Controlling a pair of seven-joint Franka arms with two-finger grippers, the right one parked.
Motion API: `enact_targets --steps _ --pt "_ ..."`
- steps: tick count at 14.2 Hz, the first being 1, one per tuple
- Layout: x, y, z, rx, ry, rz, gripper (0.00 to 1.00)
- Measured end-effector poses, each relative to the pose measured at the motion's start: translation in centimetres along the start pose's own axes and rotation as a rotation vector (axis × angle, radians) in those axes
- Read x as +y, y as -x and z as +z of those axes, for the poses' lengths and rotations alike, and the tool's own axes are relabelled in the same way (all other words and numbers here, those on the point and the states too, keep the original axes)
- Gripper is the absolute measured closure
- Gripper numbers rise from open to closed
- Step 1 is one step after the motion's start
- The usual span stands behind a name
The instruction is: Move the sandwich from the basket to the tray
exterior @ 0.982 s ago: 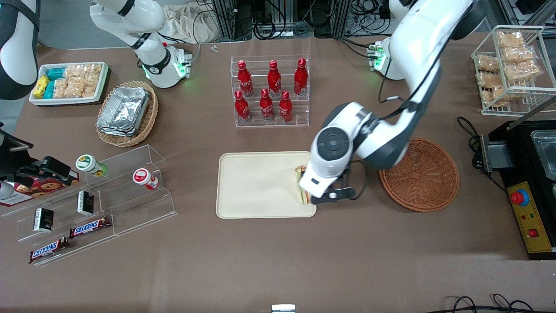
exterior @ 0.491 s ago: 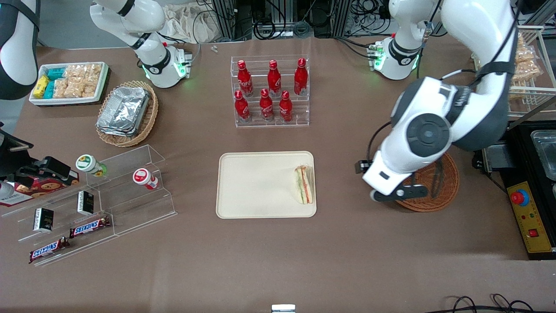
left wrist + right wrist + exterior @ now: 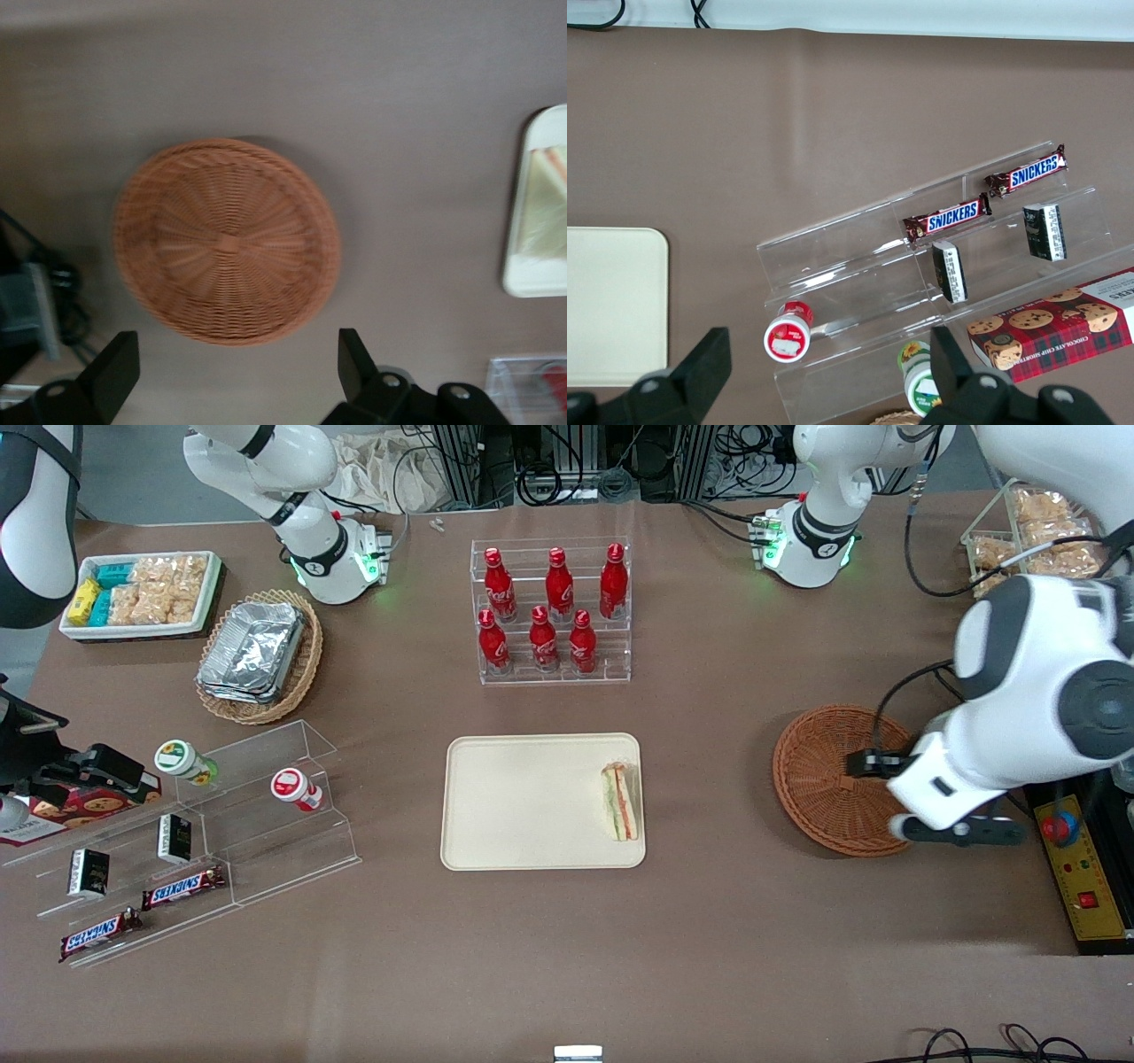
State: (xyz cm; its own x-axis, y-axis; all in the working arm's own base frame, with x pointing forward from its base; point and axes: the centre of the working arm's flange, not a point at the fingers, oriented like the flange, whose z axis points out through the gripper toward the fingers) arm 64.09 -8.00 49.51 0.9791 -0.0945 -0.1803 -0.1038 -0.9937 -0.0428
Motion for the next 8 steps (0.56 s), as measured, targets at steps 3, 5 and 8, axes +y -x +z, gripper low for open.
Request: enact_targets --steps 3,5,8 --pt "-3.8 0.5 -0.3 0.001 -0.009 0.040 0.00" --pt "-5.4 0.8 -0.6 0.005 -0.009 0.071 0.00" --pt "-6.9 1.2 -1.2 0.017 -0.003 0.093 0.00"
